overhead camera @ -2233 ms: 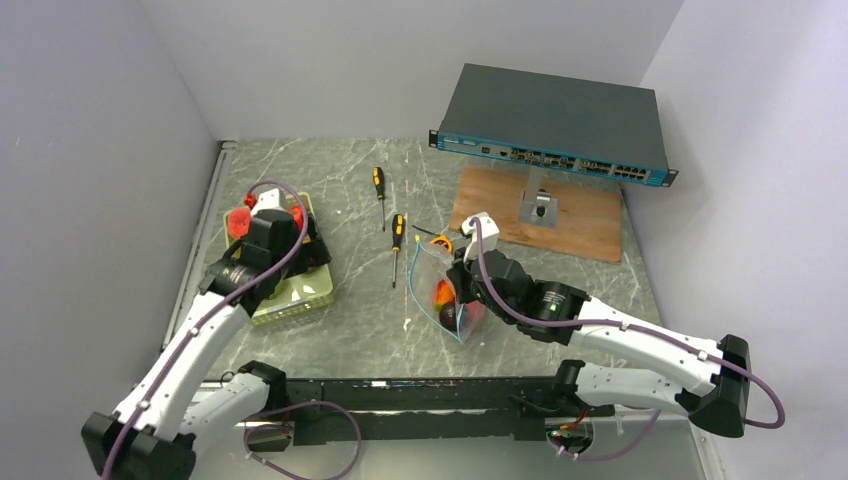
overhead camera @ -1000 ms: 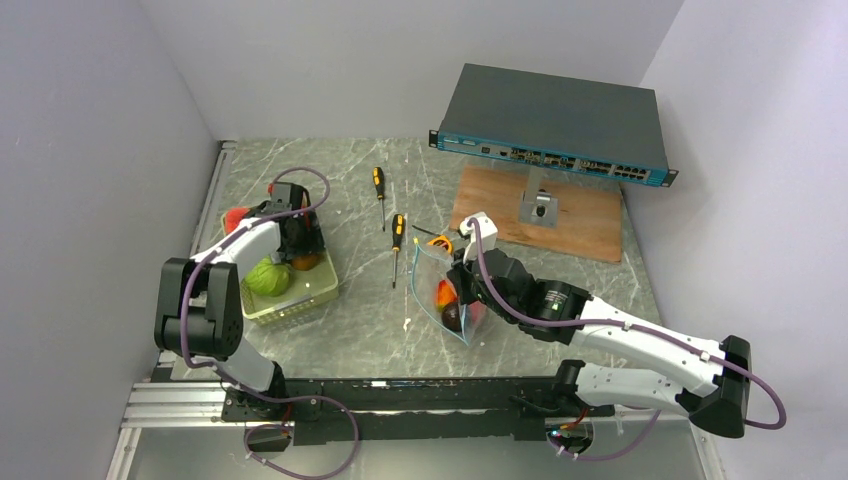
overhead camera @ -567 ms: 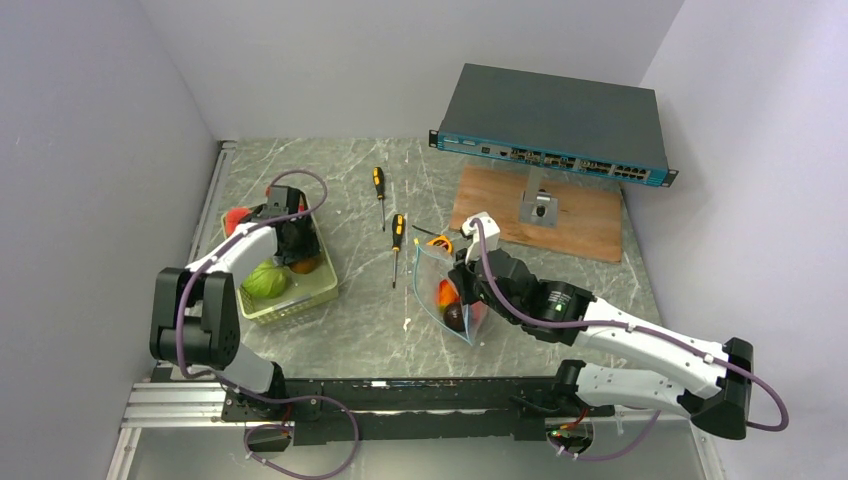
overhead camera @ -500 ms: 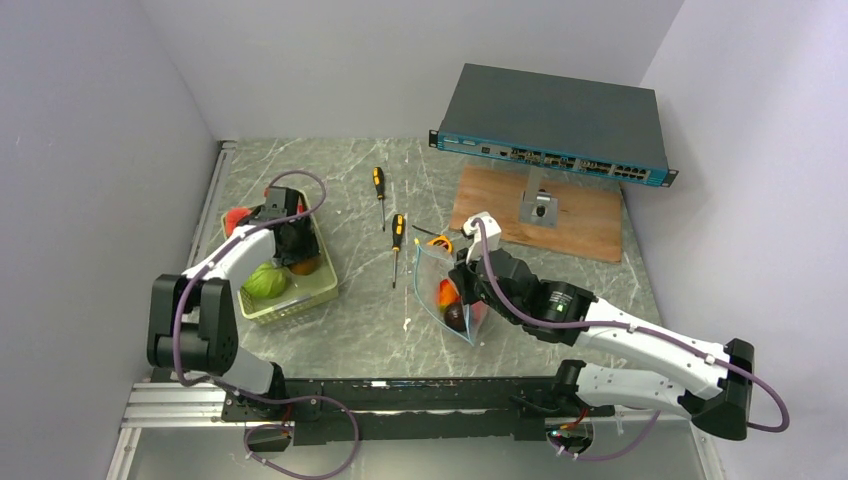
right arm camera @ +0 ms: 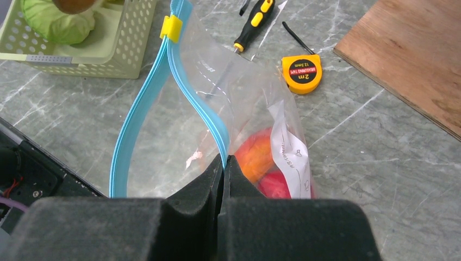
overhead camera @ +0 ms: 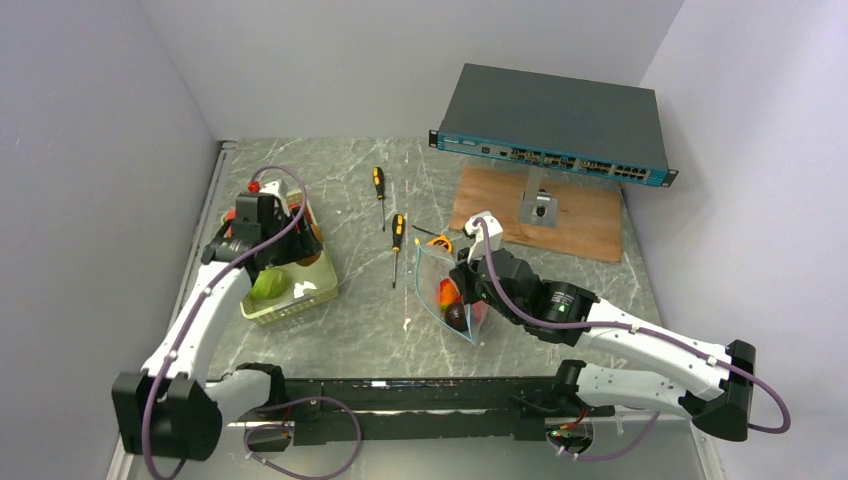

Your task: Place the food in the zip-top bag and seal the zipper

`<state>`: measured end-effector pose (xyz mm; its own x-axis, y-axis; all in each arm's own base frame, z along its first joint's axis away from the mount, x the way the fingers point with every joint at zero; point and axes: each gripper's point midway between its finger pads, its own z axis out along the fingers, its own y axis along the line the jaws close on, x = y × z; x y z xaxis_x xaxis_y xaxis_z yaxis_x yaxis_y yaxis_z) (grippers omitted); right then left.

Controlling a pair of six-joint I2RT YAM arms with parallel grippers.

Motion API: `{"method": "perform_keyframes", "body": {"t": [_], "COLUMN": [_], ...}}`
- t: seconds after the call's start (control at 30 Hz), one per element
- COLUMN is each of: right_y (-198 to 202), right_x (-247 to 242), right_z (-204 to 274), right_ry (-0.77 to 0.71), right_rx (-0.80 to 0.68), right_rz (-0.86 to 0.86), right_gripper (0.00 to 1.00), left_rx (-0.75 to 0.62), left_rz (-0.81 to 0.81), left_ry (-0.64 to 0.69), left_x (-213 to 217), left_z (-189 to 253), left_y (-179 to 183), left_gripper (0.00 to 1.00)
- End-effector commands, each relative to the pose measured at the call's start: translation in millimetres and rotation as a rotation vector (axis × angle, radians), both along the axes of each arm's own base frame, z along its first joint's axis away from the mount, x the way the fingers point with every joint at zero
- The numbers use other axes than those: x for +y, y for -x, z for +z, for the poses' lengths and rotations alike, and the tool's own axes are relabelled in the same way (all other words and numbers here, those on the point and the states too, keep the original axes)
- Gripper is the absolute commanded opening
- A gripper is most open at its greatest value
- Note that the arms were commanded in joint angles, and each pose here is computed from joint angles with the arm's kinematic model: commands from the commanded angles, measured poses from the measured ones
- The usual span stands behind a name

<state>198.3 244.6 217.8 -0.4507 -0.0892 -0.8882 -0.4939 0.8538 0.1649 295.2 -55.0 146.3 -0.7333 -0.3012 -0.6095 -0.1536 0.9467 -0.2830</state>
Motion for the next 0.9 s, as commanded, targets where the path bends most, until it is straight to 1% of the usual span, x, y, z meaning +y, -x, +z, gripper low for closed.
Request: {"method": "perform_keyframes", "body": {"t": [0.0,0.07,0.17,0.33,0.43,0.53,0.6,0.73,0.87], "right_y": [-3.5,-4.3,-5.5,-6.4,-6.2,-6.8,-7.5,-9.3,-10.2], "right_x": [3.0,4.0,6.3,9.3,9.0,6.1,3.5,-2.7,-10.5], "right_z": [19.8,20.1,21.6,23.4,22.6,23.1,24.3,29.5,33.7], "right_ry": [-0.055,-0.056,-0.058,-0.064,-0.065,-0.068,-0.075,-0.098,-0.138], "right_rx": [-0.032,-0.031,-0.029,-0.027,-0.026,-0.027,-0.031,-0.044,-0.054], "right_rz": [-0.013,-0.015,-0.016,-0.015,-0.018,-0.032,-0.046,-0.079,-0.12], "right_gripper": [0.0,0.0,0.0,0.0,0.0,0.0,0.0,0.0,0.0], "left_rx": [-0.13,-0.194,-0.242,-0.286,-0.302,-0.297,-0.268,-0.183,-0.109], "left_rz": [-0.241,-0.336,-0.461,-0.696,-0.802,-0.836,-0.837,-0.799,-0.724], "left_ry": [0.25,0.337,0.423,0.563,0.627,0.659,0.69,0.723,0.704], "left_x": [-57.5,-81.5,-116.9,-188.2,-223.6,-249.1,-262.5,-279.8,-283.8], "left_z": [49.9,76.7,105.3,140.0,153.6,158.9,158.2,148.7,132.0], "left_y": [24.5,35.7,55.2,94.0,114.3,126.0,128.7,129.5,124.7], "left_gripper": [0.23,0.23,0.24,0.24,0.23,0.22,0.22,0.2,0.18]}}
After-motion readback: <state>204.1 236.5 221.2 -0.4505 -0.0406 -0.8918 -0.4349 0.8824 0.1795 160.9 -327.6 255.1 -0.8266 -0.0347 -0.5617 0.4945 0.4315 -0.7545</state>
